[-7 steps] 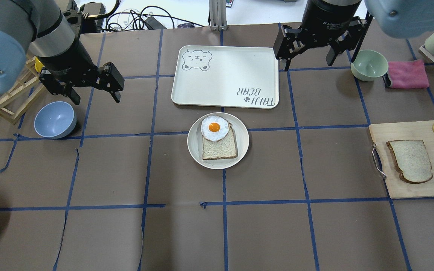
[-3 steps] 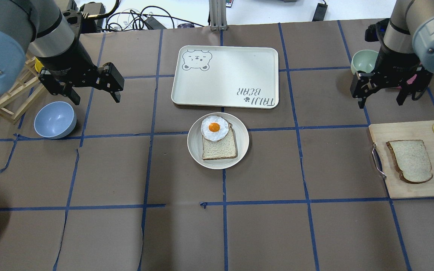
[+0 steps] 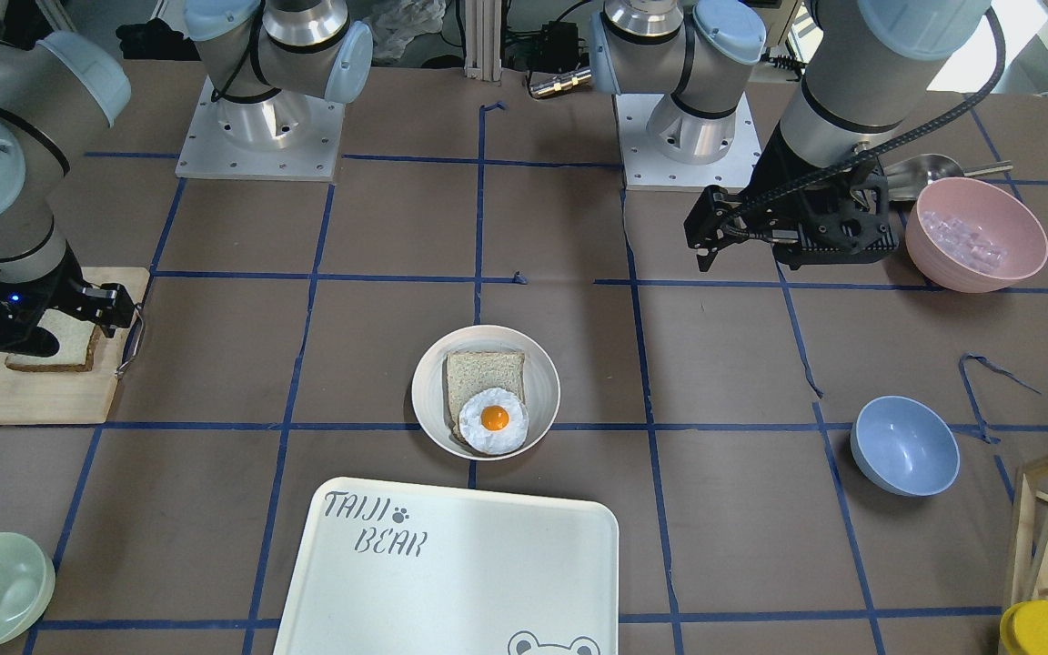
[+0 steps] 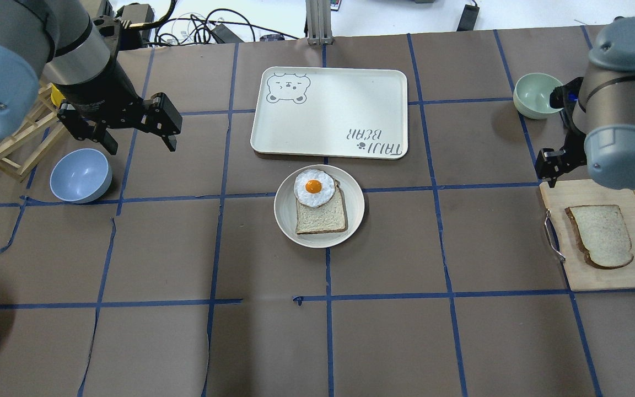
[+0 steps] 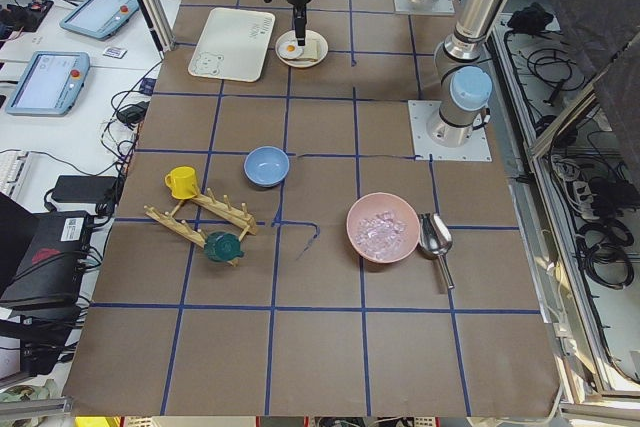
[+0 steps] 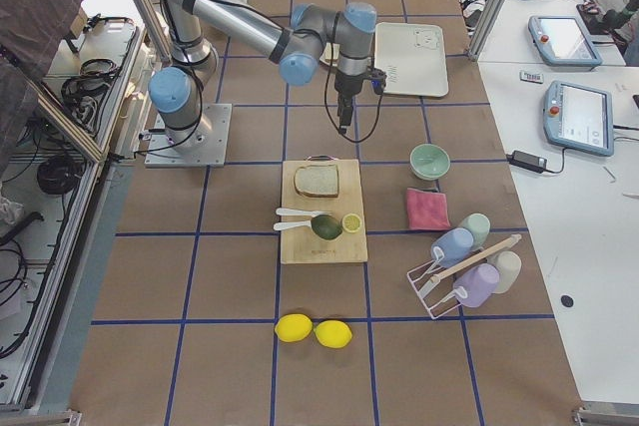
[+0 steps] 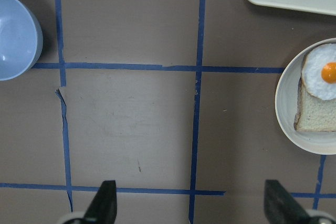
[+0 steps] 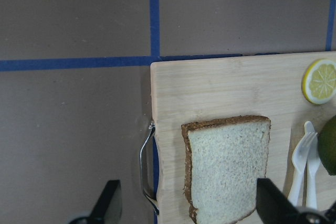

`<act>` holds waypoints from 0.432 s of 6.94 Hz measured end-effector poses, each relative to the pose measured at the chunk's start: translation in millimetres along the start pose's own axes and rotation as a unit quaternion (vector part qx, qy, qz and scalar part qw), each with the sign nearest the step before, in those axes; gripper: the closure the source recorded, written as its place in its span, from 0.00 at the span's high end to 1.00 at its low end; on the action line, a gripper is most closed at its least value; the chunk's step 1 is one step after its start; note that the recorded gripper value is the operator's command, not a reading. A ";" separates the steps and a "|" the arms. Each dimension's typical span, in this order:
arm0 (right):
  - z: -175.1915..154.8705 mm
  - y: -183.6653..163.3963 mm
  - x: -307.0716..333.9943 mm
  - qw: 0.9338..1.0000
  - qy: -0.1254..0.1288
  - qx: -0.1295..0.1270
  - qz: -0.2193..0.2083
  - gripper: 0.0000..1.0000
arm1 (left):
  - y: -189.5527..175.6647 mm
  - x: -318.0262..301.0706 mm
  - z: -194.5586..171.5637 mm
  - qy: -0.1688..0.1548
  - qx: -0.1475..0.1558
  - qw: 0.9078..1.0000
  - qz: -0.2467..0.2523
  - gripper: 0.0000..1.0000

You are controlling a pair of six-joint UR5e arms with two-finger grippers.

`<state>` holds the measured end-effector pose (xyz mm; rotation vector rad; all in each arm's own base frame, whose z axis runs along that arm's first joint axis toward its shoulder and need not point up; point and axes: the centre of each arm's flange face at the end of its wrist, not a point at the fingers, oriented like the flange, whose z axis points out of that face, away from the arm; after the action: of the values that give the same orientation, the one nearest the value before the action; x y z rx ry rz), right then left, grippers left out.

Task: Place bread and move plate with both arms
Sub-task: 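Move the right gripper to the bread slice on the wooden board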

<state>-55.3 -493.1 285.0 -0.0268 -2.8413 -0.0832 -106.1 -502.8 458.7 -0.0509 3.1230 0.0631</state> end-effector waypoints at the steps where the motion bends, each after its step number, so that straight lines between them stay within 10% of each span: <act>1: 28.3 14.7 0.4 1.000 0.003 0.004 0.001 0.67 | -0.1 0.0 0.0 0.000 0.000 1.000 0.000 1.00; 3: 59.6 33.3 0.3 1.000 0.002 -0.009 -0.006 0.55 | -0.4 0.0 -0.4 0.000 0.001 1.000 0.000 1.00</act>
<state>-72.2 -456.3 230.0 -0.0127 -2.8374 -0.1124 -106.1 -503.2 459.1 -0.0509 3.1229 0.0602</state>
